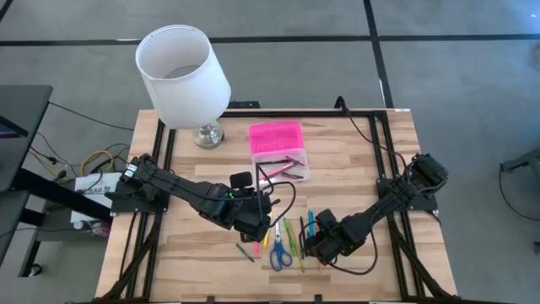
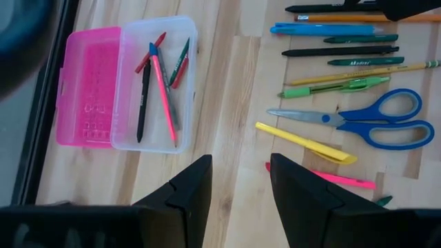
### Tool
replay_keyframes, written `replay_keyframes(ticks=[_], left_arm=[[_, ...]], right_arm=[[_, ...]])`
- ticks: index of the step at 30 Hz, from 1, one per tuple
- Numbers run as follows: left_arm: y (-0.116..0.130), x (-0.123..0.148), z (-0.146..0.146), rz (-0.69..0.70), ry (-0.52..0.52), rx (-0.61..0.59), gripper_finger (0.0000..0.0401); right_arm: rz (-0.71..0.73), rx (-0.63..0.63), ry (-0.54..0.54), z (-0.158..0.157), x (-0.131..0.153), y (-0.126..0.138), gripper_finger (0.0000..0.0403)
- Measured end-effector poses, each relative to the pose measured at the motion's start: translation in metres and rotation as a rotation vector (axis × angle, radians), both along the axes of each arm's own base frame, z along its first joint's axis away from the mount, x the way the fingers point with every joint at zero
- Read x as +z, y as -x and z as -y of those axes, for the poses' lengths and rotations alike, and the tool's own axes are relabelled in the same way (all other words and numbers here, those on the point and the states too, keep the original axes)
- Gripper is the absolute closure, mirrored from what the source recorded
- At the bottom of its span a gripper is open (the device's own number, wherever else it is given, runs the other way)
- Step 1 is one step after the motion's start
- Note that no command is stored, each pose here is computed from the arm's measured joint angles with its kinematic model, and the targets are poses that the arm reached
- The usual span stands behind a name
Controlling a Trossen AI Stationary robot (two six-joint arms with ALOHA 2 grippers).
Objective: Pick & place school supplies into a supply box
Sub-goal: Put the right black pen into the pink supply box
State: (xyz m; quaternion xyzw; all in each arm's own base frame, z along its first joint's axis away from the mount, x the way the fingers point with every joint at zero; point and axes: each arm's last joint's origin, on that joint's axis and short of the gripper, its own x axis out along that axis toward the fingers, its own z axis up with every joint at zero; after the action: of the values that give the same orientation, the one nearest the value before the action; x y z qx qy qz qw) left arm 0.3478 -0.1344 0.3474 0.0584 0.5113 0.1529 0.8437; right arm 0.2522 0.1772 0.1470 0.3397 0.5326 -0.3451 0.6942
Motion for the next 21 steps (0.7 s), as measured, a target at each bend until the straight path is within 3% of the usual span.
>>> replay_keyframes(ticks=[21], left_arm=[[0.0026,-0.0008,-0.0012,-0.024,-0.011,0.011,0.0259]], right_arm=[[0.01,0.007,-0.013,-0.0047,-0.0004,0.0014,0.0305]])
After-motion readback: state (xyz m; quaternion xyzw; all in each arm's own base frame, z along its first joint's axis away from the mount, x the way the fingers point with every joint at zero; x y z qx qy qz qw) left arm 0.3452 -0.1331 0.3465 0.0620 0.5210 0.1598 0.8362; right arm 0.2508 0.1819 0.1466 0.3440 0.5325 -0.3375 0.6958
